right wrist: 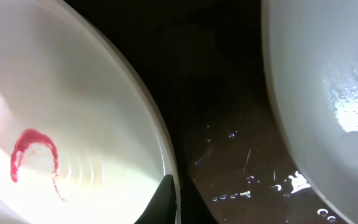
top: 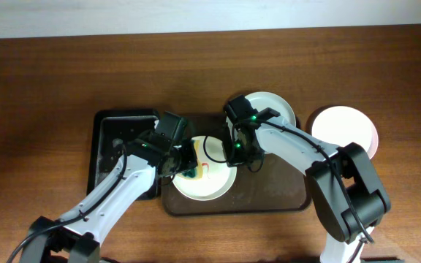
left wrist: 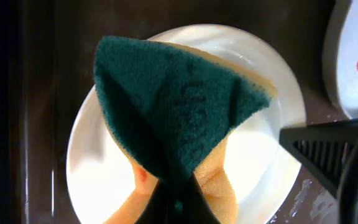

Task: Clean dirty plates on tray and stack at the side
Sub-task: 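Scrub the held left plate with the sponge in left gripper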

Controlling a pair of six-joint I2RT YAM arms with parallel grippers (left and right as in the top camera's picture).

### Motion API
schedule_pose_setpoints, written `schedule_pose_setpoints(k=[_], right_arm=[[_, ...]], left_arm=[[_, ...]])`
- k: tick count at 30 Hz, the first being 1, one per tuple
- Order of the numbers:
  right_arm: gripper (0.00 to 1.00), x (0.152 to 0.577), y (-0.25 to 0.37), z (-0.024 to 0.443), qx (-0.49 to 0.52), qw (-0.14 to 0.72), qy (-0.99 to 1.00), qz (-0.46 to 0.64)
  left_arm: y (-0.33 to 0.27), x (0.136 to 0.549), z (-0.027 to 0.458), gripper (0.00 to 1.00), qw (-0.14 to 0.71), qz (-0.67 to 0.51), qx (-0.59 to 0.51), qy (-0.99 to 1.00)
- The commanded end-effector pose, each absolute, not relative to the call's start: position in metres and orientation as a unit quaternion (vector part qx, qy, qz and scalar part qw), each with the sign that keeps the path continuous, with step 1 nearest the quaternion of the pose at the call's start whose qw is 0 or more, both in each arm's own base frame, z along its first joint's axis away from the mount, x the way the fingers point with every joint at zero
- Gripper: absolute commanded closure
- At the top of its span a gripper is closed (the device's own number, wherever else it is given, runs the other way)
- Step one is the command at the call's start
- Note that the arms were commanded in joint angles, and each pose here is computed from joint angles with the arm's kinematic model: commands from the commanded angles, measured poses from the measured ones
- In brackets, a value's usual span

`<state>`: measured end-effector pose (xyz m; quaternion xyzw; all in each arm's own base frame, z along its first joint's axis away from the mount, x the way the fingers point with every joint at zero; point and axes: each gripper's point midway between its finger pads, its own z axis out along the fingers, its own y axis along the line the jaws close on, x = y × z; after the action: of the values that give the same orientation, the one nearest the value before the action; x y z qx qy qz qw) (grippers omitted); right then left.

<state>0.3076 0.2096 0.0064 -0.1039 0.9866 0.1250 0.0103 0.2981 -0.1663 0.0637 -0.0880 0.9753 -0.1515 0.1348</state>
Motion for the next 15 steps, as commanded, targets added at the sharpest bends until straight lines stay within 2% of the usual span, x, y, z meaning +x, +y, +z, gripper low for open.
schedule_pose_setpoints(k=[1,8,12,15], right_arm=[[0.96,0.307,0.206,0.006,-0.102,0.010,0.987,0.121],[0.96,0.307,0.206,0.006,-0.102,0.010,0.987,0.121],[0.96,0.307,0.206,0.006,-0.101,0.010,0.987,0.121],[0.96,0.307,0.206,0.006,-0.102,0.010,0.987,0.121]], left_arm=[[-0.179,0.301,0.065,1.00,0.149,-0.162,-0.079,0.972],[-0.192,0.284,-0.005,1.00,0.106,-0.074,-0.034,0.991],[-0.134,0.284,-0.002,1.00,0.124,0.052,-0.083,0.987],[-0.140,0.303,0.019,1.00,0.150,-0.001,-0.090,0.985]])
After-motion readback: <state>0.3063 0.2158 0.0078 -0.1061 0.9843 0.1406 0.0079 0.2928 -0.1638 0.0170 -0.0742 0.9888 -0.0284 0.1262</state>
